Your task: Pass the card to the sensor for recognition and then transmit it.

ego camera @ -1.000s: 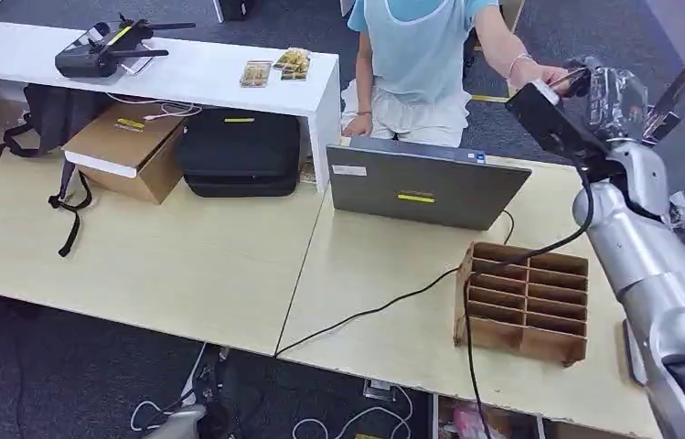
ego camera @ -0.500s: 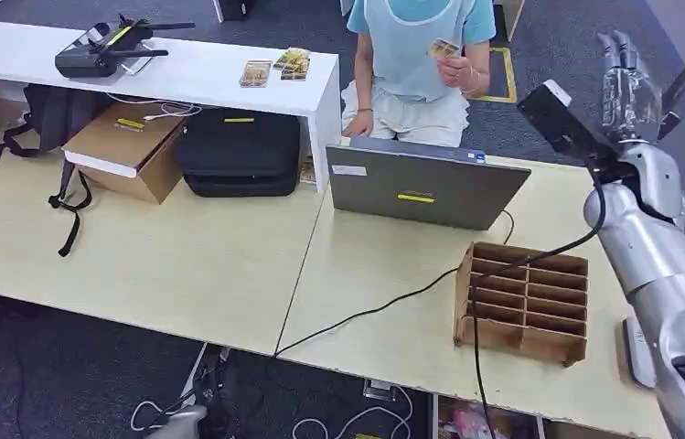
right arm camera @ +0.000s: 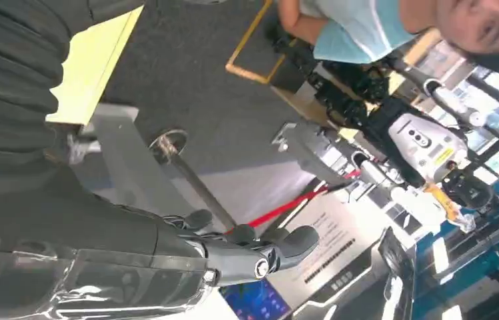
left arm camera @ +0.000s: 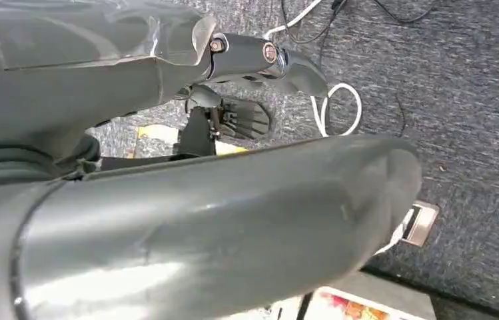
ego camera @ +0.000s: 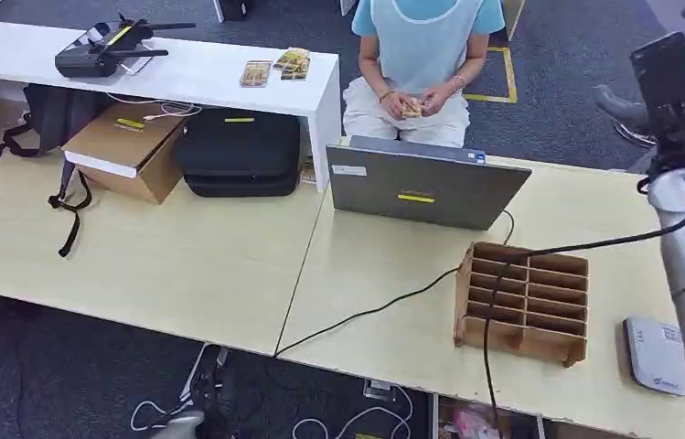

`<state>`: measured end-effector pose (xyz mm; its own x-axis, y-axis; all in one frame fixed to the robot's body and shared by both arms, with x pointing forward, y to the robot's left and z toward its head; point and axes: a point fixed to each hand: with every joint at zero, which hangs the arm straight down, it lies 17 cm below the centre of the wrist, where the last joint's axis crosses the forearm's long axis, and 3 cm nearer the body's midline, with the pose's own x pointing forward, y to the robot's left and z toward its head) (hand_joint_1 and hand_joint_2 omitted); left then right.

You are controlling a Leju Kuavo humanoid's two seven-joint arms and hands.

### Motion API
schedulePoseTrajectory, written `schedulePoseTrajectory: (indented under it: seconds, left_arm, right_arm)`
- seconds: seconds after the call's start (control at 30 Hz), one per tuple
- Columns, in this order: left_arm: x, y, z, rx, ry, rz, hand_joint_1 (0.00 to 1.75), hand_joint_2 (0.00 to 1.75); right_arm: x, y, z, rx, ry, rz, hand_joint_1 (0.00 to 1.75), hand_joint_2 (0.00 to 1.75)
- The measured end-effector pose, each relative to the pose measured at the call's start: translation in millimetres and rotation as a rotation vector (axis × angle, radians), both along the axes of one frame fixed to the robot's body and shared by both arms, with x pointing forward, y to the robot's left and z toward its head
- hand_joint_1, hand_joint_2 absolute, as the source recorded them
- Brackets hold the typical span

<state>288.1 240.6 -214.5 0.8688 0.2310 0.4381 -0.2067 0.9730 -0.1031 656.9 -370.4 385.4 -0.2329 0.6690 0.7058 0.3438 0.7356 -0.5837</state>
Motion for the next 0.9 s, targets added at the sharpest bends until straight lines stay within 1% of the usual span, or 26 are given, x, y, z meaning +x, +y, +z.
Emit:
schedulePoseTrajectory:
  seconds: [0.17, 0.33, 0.37, 0.53, 0.67, 0.7, 0.83, 0.9]
  left_arm:
    - [-11, 5, -5, -0.001, 0.017, 0.010, 0.00, 0.00]
    - [-19, 10, -9, 0.000, 0.030, 0.018, 0.00, 0.00]
    - [-21, 12, -10, 0.001, 0.033, 0.019, 0.00, 0.00]
    - [-34, 22, -16, 0.000, 0.052, 0.045, 0.00, 0.00]
    - [-42, 30, -20, 0.006, 0.066, 0.056, 0.00, 0.00]
    - [-43, 32, -20, 0.009, 0.066, 0.057, 0.00, 0.00]
    - [-43, 36, -20, 0.009, 0.068, 0.074, 0.00, 0.00]
    - [-50, 38, -23, 0.006, 0.078, 0.081, 0.00, 0.00]
  right_arm:
    - [-9, -22, 15, 0.074, -0.025, 0.029, 0.00, 1.75]
    - [-19, -43, 16, 0.089, -0.026, 0.044, 0.00, 1.75]
    - [-23, -49, 15, 0.087, -0.023, 0.047, 0.00, 0.00]
    - [-49, -77, -2, 0.066, -0.008, 0.066, 0.00, 0.00]
    - [-69, -89, -12, 0.036, -0.001, 0.066, 0.00, 0.00]
    - [-72, -91, -11, 0.028, -0.006, 0.065, 0.00, 1.75]
    - [-84, -95, -12, -0.013, -0.002, 0.076, 0.00, 1.75]
    - [-98, -98, -19, -0.047, -0.004, 0.083, 0.00, 1.75]
